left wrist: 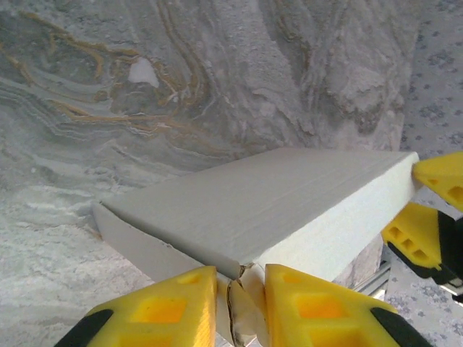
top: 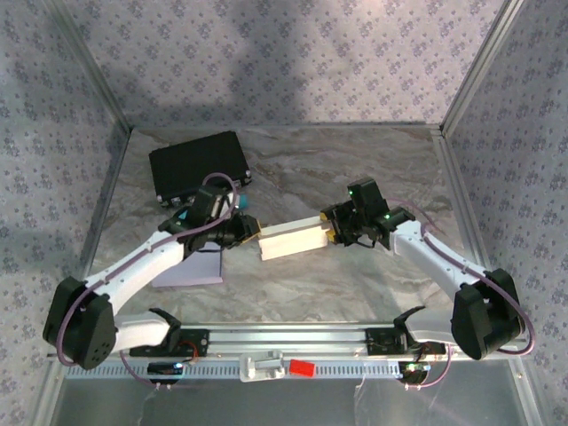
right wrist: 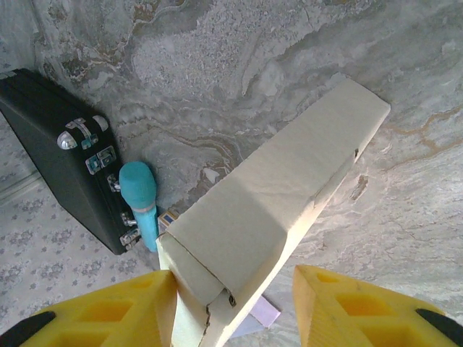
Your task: Fold the paper box
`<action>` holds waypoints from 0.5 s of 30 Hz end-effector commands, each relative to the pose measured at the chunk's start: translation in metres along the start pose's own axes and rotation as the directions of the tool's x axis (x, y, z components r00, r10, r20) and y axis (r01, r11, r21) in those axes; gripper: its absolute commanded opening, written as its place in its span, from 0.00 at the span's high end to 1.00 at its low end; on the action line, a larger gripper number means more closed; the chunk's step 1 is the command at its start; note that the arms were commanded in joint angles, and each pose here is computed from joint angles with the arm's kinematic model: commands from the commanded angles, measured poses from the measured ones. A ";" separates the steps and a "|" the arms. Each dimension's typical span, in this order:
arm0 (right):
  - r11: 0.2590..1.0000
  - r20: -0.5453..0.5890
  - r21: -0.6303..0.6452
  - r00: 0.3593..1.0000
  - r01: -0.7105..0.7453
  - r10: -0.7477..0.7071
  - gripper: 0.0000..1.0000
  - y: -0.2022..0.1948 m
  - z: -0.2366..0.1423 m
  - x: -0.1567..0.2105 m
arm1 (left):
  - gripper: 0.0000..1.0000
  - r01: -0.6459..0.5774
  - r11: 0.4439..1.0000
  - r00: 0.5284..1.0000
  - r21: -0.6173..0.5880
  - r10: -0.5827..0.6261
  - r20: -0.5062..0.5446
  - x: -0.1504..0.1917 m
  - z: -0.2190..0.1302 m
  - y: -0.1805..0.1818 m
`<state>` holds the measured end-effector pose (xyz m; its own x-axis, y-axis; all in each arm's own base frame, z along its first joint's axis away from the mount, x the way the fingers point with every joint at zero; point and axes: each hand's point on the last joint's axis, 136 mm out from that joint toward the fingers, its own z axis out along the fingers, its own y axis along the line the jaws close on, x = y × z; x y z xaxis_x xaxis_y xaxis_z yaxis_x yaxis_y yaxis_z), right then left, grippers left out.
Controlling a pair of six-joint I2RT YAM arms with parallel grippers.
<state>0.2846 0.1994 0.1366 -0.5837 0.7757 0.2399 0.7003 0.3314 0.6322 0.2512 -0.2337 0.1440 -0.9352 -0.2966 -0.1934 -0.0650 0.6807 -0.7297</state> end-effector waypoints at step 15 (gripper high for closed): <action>0.984 0.038 0.173 0.999 -0.034 0.028 0.54 -0.046 0.013 -0.013 | 0.66 -0.105 0.994 0.994 -0.023 0.105 -0.013 0.023 -0.008 0.023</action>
<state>0.2866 0.2018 0.1353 -0.6003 0.7642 0.2361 0.6884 0.3434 0.6389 0.2379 -0.2304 0.1403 -0.9238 -0.2445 -0.2946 0.0574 0.6723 -0.7380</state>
